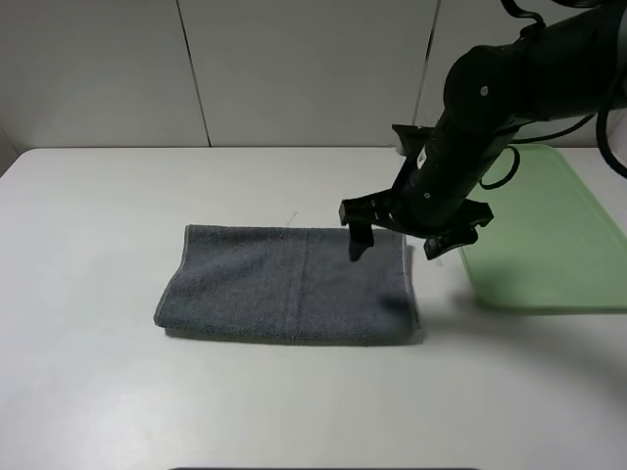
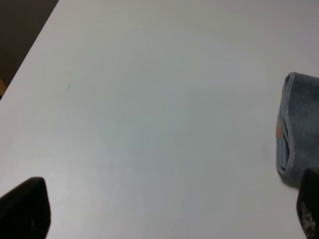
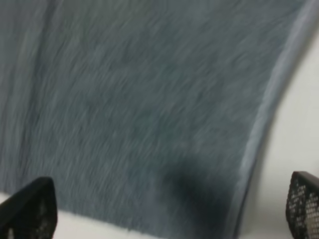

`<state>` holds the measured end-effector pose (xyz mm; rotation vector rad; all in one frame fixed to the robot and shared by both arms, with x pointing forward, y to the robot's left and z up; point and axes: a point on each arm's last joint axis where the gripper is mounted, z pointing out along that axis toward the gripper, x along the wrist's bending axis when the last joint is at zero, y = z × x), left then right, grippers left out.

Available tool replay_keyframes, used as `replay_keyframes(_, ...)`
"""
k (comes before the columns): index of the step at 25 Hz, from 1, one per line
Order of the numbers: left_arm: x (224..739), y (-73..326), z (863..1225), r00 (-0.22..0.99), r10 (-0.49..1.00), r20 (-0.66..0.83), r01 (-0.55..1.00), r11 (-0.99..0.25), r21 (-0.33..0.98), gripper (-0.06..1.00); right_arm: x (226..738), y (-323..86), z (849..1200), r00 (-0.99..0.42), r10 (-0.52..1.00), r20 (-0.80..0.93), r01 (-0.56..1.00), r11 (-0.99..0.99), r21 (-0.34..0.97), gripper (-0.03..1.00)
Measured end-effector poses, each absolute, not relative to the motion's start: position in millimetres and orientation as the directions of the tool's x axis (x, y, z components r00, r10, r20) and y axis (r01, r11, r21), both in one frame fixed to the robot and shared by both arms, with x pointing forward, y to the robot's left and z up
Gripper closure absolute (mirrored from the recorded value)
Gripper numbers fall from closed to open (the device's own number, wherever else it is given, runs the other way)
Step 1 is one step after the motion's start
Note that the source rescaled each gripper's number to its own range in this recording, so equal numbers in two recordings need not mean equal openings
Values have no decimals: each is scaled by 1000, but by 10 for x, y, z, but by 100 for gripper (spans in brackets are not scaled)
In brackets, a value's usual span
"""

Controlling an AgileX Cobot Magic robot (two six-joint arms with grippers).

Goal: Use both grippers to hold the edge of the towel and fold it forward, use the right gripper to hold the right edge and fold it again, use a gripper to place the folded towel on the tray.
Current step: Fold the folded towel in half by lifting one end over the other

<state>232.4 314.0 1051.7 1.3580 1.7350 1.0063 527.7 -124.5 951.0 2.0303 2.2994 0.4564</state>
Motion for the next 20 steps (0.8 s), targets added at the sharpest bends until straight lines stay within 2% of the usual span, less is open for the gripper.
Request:
replay_keyframes(4, 2324, 3140, 10517, -201, 977, -64, 430, 147, 891, -6, 5420, -1420, 9503, -77, 982, 173, 961, 27, 277, -3)
replay_keyframes(9, 2324, 3140, 10517, -201, 977, -64, 430, 147, 891, -6, 5544, -1554, 9334, -22, 986, 165, 964, -23, 263, -3)
replay_keyframes(20, 2323, 3140, 10516, -202, 977, -64, 431, 147, 891, -6, 5585, -1563, 9038, -30, 992, 119, 977, 4, 213, -3)
